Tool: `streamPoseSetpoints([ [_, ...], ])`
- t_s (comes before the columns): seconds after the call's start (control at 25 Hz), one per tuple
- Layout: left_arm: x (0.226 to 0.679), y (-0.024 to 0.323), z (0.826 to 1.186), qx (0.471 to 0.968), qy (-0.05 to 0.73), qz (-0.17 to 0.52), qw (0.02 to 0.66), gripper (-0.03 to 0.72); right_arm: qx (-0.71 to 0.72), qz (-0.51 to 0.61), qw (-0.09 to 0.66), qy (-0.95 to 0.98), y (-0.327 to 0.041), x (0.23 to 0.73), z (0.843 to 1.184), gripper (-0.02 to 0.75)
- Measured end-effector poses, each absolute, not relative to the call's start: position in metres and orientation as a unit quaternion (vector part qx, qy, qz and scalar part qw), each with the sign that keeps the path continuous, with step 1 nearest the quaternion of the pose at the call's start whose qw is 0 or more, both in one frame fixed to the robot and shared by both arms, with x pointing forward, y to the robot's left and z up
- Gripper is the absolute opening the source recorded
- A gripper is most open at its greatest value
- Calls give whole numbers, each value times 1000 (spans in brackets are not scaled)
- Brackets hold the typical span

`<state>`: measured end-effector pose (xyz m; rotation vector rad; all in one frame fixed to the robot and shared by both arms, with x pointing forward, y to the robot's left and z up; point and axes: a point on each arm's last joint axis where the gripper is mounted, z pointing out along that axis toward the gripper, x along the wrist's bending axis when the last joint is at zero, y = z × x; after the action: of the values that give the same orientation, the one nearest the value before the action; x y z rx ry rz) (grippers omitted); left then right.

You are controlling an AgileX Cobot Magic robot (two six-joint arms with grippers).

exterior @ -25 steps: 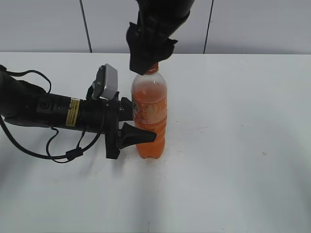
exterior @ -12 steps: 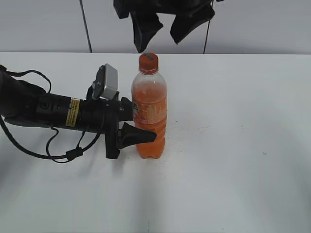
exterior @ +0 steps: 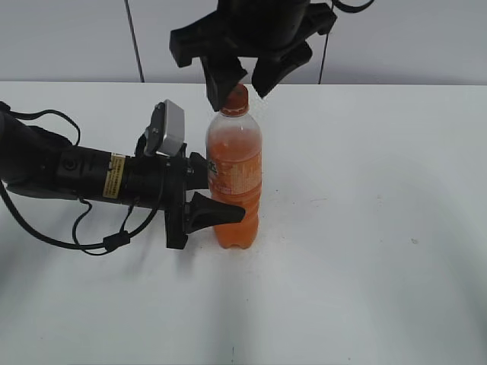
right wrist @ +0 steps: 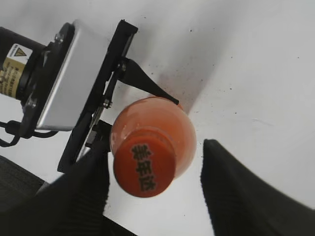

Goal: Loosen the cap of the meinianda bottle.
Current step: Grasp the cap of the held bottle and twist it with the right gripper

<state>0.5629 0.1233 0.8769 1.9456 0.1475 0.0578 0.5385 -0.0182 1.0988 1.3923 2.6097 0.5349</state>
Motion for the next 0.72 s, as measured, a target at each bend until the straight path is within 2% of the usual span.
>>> streamPoseSetpoints([
  [0.16,563,123,877,825,64,25,561,382,441,178,68,877,-18,538,1098,262],
  [0.32,563,123,877,825,64,25,560,382,375,174,79,907,-17,538,1098,265],
  [0.44,563,123,877,826,64,24,560,382,275,165,97,942,-17,538,1098,265],
  [0.72,562,123,877,827,59,23,559,382,-88,121,147,978,-17,537,1099,265],
])
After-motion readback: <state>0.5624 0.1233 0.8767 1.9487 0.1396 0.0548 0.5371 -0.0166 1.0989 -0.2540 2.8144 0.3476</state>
